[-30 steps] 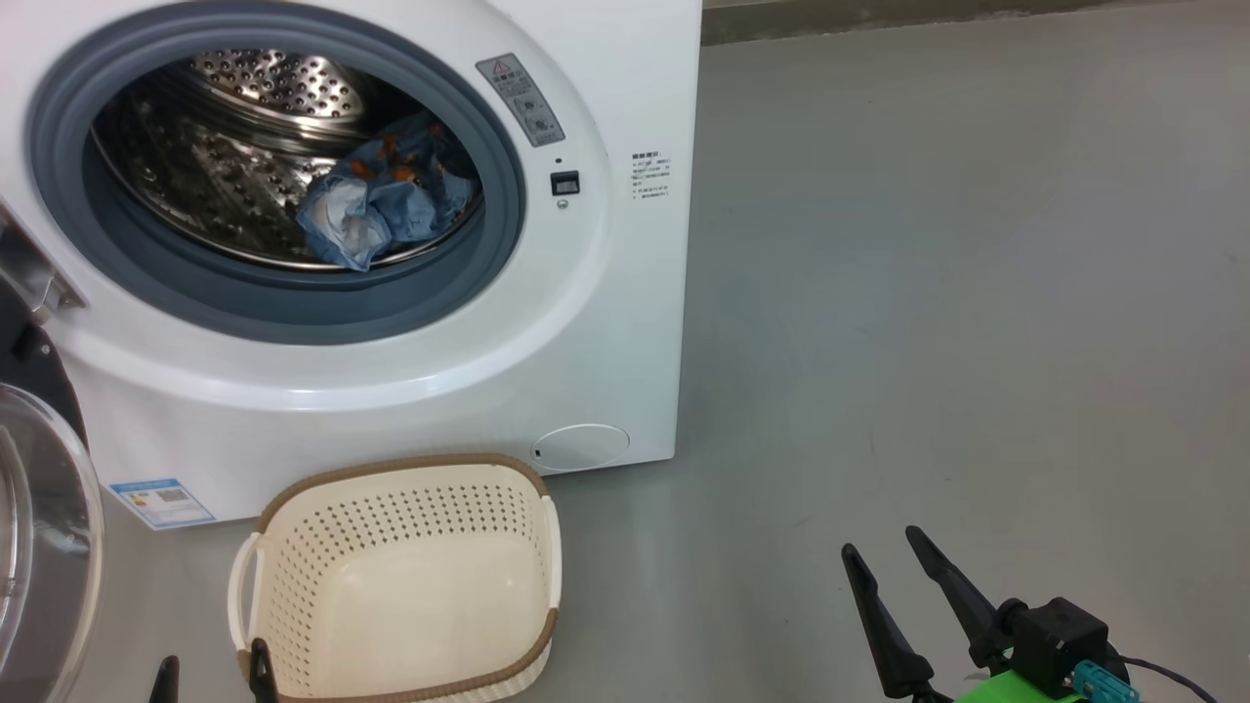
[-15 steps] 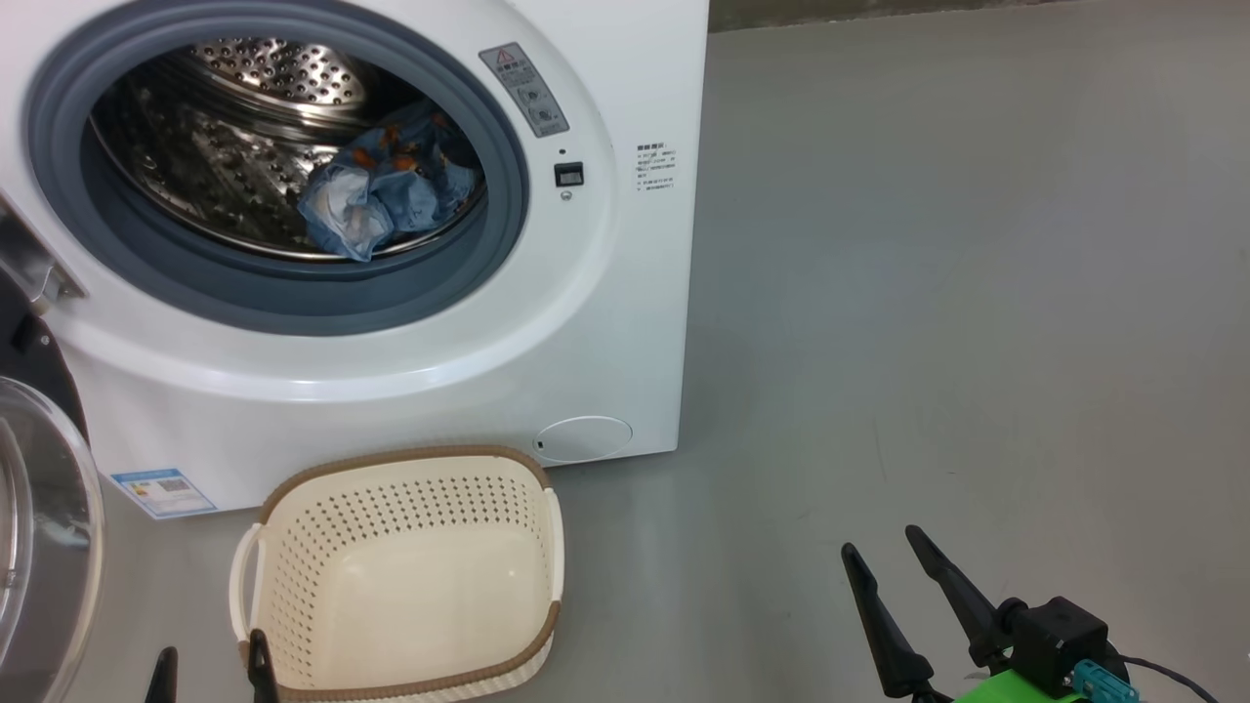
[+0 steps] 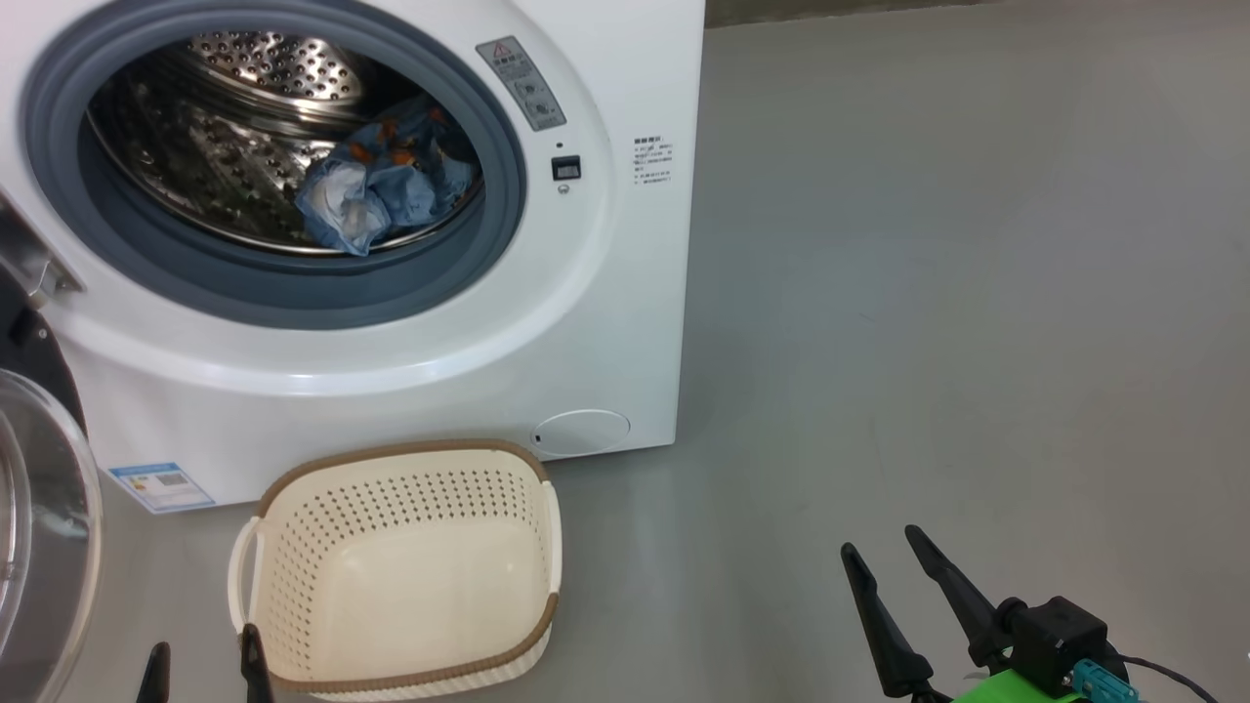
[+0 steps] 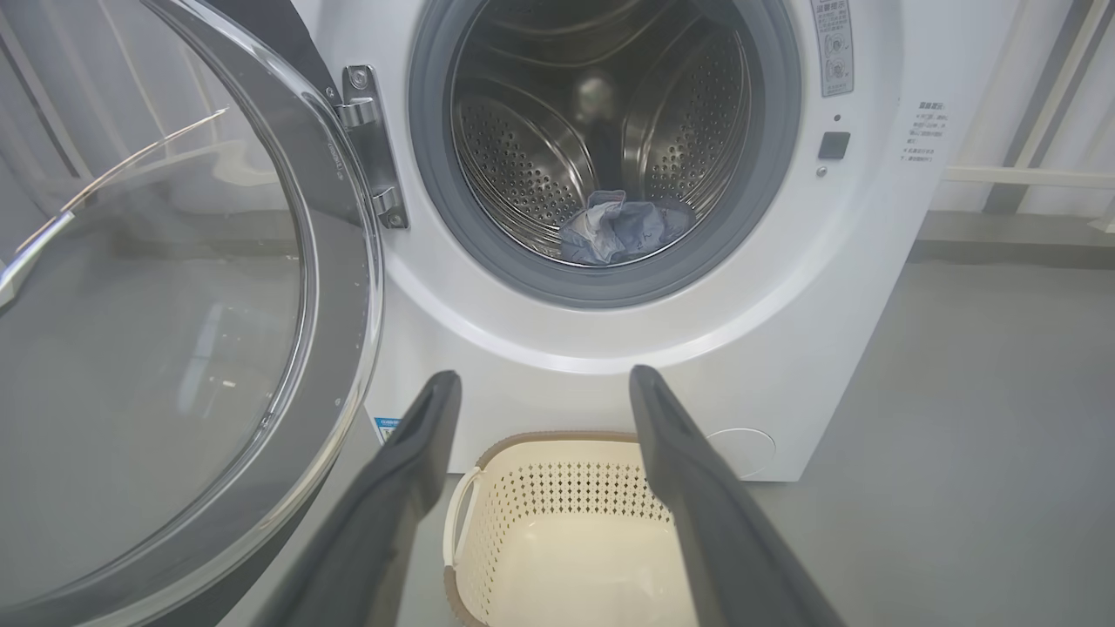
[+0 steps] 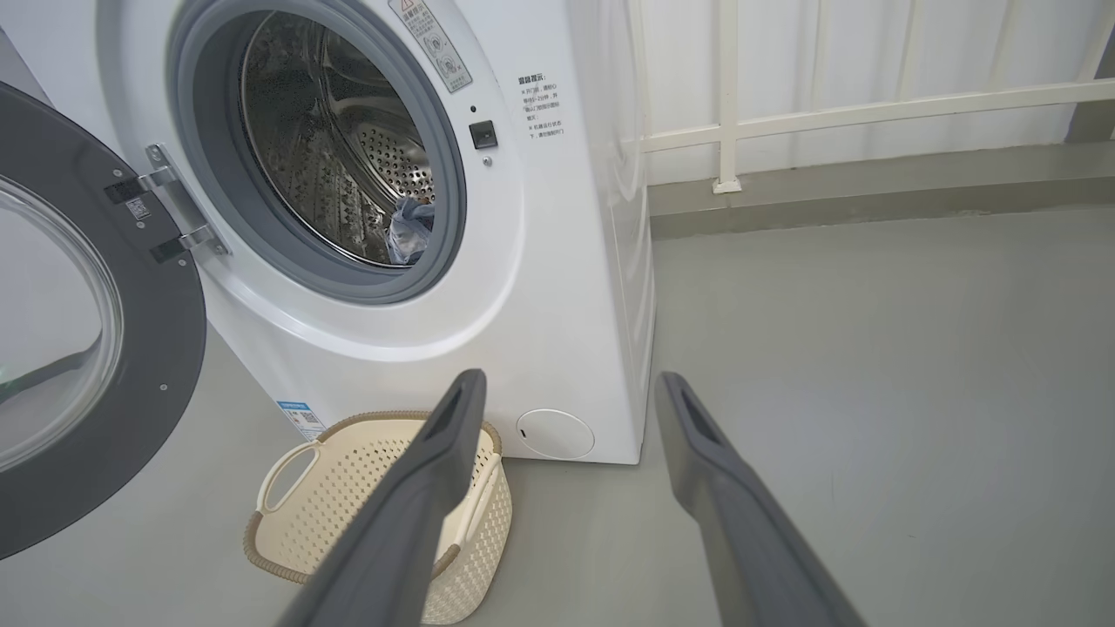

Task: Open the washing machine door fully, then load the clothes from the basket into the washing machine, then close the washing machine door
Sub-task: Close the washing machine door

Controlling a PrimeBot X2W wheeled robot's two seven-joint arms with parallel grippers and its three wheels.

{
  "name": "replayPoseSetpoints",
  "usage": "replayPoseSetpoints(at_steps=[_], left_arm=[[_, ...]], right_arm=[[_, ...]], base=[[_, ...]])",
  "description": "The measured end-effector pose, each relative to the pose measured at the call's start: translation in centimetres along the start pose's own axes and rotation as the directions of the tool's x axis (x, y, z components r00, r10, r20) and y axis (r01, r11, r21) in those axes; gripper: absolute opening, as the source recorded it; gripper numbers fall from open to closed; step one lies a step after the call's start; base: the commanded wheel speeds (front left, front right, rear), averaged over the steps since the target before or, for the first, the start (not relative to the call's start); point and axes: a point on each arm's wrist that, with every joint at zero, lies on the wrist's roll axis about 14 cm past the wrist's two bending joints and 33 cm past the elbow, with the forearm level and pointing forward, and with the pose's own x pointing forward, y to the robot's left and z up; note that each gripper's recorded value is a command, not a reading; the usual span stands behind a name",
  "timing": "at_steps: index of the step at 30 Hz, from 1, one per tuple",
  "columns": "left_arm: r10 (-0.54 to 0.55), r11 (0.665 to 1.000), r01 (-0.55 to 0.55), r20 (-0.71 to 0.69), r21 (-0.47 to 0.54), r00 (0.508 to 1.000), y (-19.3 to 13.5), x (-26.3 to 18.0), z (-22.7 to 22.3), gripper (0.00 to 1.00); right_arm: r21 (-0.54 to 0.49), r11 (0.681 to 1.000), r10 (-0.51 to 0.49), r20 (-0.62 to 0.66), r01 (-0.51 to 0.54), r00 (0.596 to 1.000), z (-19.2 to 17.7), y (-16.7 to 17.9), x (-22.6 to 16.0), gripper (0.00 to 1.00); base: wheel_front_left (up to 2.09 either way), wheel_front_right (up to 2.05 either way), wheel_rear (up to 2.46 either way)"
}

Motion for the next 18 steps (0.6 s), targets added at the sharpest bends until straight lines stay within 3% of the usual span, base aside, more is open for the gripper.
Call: replayPoseSetpoints(at_steps=[18], left_arm=[[0.005,1.0,-0.005,0.02,-0.007,1.0,0.17,-0.1,0.59,1.0]], right_arm=[[-0.003,1.0,0.008,0.01,-0.008,1.0,0.34,0.24,0.0,1.0]], base=[[-1.6,1.6,0.0]])
